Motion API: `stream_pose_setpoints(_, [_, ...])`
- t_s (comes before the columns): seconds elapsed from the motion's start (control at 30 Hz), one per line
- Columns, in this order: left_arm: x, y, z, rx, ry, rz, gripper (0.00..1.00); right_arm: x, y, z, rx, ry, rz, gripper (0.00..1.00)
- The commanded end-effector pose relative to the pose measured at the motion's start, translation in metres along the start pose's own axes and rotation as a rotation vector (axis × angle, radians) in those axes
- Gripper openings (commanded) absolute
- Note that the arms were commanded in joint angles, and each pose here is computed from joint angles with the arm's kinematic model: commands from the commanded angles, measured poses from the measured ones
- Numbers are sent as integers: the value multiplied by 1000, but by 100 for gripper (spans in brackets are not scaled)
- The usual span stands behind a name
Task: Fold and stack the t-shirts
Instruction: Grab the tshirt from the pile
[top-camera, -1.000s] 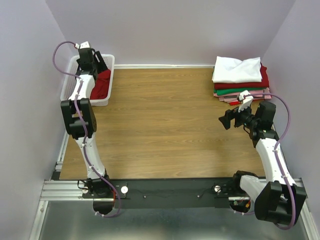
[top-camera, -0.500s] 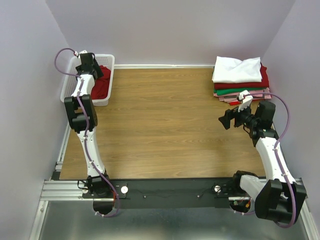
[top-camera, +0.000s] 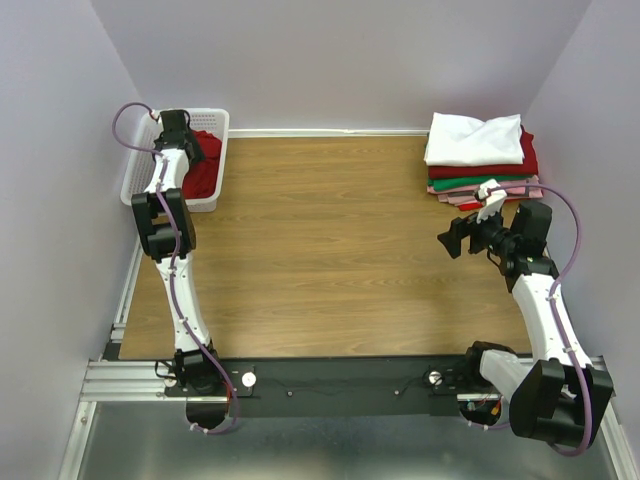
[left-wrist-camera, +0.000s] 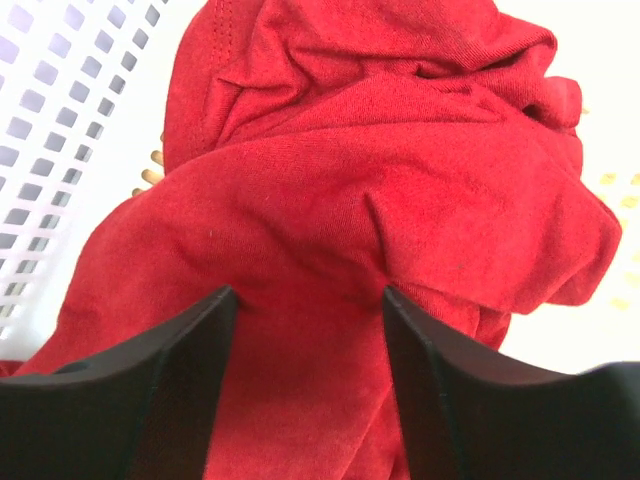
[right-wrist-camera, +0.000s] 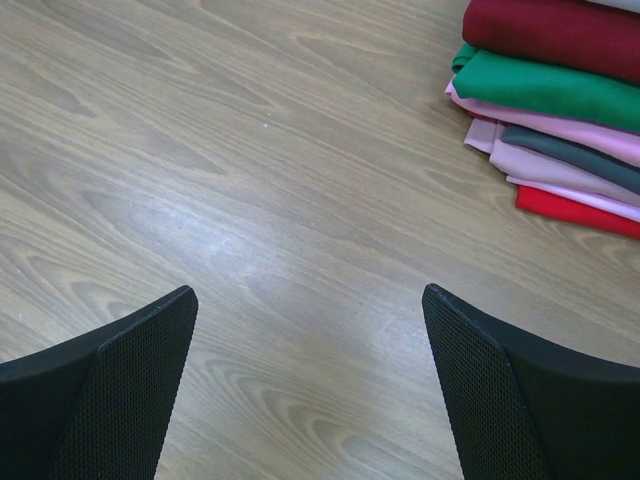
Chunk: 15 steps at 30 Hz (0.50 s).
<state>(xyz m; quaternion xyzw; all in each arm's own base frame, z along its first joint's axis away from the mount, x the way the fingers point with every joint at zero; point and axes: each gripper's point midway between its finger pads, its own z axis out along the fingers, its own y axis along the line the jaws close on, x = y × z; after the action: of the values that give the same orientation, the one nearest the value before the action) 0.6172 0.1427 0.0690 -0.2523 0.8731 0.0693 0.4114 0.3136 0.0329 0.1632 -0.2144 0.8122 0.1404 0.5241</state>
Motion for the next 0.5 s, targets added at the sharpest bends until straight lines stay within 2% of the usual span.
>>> stream_pose_setpoints(0.0, [18, 7, 11, 2, 64, -5, 65, -5, -5, -3, 17, 3, -2, 100])
stream_pose_setpoints(0.23, [26, 5, 17, 21, 94, -1, 56, -7, -8, -6, 31, 0, -3, 100])
stream_pose_setpoints(0.43, [36, 4, 19, 52, 128, 10, 39, -10, -8, -8, 38, -9, -6, 100])
stream_pose_setpoints(0.47, [38, 3, 19, 65, 135, 13, 30, -10, -9, -9, 39, -9, -4, 100])
